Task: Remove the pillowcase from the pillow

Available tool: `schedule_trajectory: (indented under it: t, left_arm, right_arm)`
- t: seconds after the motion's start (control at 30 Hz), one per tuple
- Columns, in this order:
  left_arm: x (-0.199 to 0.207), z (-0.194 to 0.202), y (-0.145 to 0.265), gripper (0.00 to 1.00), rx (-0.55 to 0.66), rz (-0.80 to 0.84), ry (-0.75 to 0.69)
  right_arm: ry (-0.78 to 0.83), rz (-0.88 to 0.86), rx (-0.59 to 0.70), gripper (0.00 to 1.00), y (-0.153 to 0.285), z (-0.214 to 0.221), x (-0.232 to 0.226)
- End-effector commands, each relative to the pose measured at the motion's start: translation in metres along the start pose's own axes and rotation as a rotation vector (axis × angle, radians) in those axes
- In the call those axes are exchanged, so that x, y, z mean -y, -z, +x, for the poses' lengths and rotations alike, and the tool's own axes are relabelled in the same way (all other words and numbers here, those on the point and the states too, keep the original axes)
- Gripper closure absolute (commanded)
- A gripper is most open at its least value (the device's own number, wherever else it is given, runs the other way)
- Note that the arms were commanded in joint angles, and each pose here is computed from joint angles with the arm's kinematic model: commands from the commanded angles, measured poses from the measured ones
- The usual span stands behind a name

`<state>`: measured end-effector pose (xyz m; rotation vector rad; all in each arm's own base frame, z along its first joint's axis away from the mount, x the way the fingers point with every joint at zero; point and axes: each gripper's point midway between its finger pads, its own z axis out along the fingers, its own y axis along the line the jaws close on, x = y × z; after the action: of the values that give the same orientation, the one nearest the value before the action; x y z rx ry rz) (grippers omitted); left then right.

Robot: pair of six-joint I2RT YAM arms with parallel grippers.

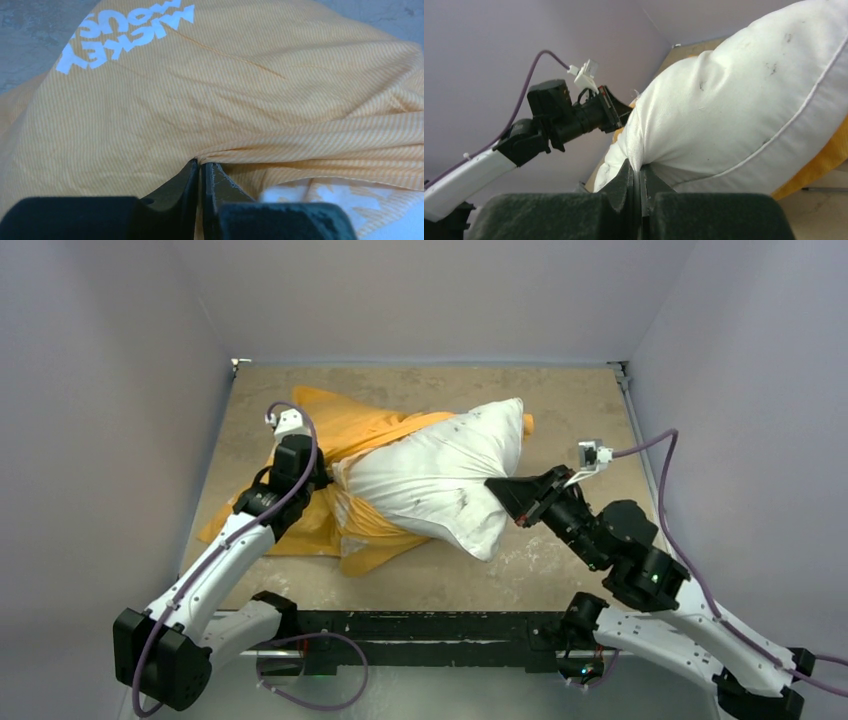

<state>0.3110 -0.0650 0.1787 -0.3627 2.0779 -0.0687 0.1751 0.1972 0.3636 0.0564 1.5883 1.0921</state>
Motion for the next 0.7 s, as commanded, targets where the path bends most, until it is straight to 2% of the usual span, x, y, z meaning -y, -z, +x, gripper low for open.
schedule_trajectory:
  t: [0.0, 0.07, 0.2, 0.23, 0.3, 0.33, 0.4, 0.53, 0.6, 0.67]
  left_arm:
    - [-0.029, -0.021, 0.003, 0.91, 0.029, -0.114, -0.05]
    - [-0.018, -0.025, 0.006, 0.81, 0.018, -0.056, -0.058]
    - [-0.006, -0.031, 0.013, 0.69, -0.007, 0.002, -0.08]
    - [-0.005, -0.034, 0.015, 0.66, -0.01, 0.003, -0.085]
    - [-0.003, -0.042, 0.021, 0.61, -0.003, 0.011, -0.092]
    - [-0.001, -0.048, 0.024, 0.59, 0.007, 0.02, -0.087]
    - [0.009, -0.064, 0.034, 0.52, 0.04, 0.068, -0.067]
    - [0.033, -0.09, 0.048, 0.42, 0.087, 0.177, -0.05]
    - [0.042, -0.089, 0.045, 0.4, 0.065, 0.216, -0.067]
    - [0.047, -0.081, 0.04, 0.4, 0.032, 0.235, -0.079]
  right_arm:
    - [0.041, -0.248, 0.037, 0.98, -0.007, -0.022, -0.057]
    - [0.072, -0.259, -0.077, 0.89, -0.028, 0.014, -0.053]
    - [0.139, -0.179, -0.207, 0.62, -0.067, 0.057, -0.032]
    - [0.144, -0.17, -0.219, 0.53, -0.072, 0.06, -0.031]
    - [0.158, -0.156, -0.229, 0.24, -0.081, 0.062, -0.031]
    - [0.168, -0.155, -0.22, 0.14, -0.084, 0.058, -0.033]
    - [0.181, -0.147, -0.196, 0.02, -0.089, 0.048, -0.038]
    - [0.208, -0.065, -0.172, 0.01, -0.102, 0.029, -0.038]
    - [0.215, 0.027, -0.175, 0.01, -0.109, 0.025, -0.027]
    - [0.224, 0.037, -0.18, 0.01, -0.113, 0.021, -0.031]
